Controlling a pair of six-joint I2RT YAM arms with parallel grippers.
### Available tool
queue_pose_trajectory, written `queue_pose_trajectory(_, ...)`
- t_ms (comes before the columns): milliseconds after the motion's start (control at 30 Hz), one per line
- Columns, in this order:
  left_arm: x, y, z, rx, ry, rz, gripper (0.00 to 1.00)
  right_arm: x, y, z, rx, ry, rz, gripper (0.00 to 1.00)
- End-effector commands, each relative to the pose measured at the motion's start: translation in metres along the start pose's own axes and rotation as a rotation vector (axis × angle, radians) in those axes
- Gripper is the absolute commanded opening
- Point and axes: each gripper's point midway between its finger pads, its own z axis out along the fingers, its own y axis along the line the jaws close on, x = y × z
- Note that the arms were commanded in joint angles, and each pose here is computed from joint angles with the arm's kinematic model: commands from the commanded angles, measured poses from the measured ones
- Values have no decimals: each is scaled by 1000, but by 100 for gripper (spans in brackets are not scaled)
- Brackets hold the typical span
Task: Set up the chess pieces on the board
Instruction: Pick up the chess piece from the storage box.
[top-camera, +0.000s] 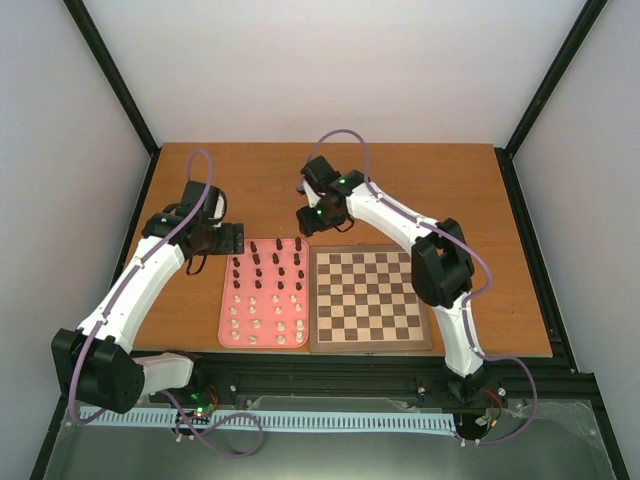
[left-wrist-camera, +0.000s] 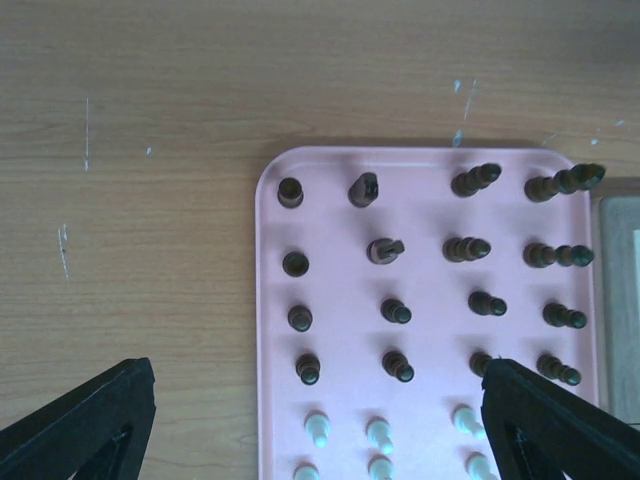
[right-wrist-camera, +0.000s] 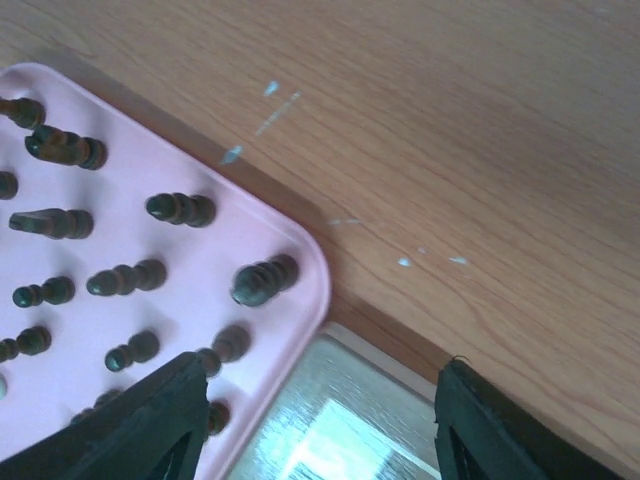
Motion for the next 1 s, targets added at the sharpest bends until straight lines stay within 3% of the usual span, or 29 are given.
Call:
queue_pose_trajectory(0,2,2,0,-7,-14,9,100,-2,22,10,-27,34,-14,59)
queue_pose_trajectory(733,10,1,18,-6,35,24,100,18,37,56,24,178,-49,50)
queue_pose_trajectory(967,8,1,21,-10,40,28,100,11,38,60,36,173,-58,47)
